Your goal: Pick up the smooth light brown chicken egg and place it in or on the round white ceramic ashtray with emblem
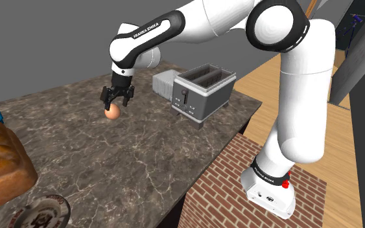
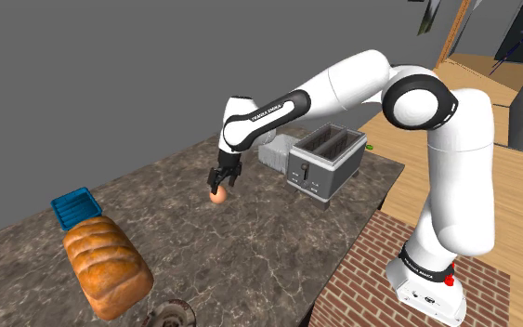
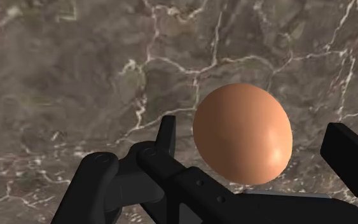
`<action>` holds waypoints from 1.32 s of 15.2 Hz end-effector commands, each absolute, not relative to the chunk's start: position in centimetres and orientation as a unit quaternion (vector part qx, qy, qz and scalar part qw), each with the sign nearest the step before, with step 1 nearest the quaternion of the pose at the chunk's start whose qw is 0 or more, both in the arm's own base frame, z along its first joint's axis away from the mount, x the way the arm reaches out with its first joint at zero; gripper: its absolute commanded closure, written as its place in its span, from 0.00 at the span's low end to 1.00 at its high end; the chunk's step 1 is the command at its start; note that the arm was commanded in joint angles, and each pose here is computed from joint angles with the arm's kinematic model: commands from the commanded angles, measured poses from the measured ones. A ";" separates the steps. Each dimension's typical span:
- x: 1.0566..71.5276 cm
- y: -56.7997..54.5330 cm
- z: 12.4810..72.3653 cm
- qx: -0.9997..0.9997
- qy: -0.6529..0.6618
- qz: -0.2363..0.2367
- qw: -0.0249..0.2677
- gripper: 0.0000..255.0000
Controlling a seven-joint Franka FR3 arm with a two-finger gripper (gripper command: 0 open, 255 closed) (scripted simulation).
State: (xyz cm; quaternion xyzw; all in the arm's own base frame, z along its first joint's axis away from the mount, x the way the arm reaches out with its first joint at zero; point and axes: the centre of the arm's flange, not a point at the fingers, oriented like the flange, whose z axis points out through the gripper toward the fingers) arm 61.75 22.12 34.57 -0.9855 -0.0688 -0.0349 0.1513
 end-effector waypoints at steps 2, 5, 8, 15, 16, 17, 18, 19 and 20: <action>61.8 22.7 33.1 -0.985 -0.069 -0.035 0.151 0.00; 61.9 22.9 32.3 -0.985 -0.069 -0.035 0.151 0.00; 61.9 22.9 32.3 -0.985 -0.069 -0.035 0.151 0.00; 61.9 22.9 32.3 -0.985 -0.069 -0.035 0.151 1.00; 61.8 22.9 32.3 -0.985 -0.069 -0.035 0.151 1.00; 61.8 22.9 32.3 -0.985 -0.069 -0.035 0.151 1.00; 61.8 22.9 32.3 -0.985 -0.069 -0.035 0.151 1.00; 61.8 22.9 32.3 -0.985 -0.069 -0.035 0.151 1.00; 61.8 22.9 32.3 -0.985 -0.069 -0.035 0.151 1.00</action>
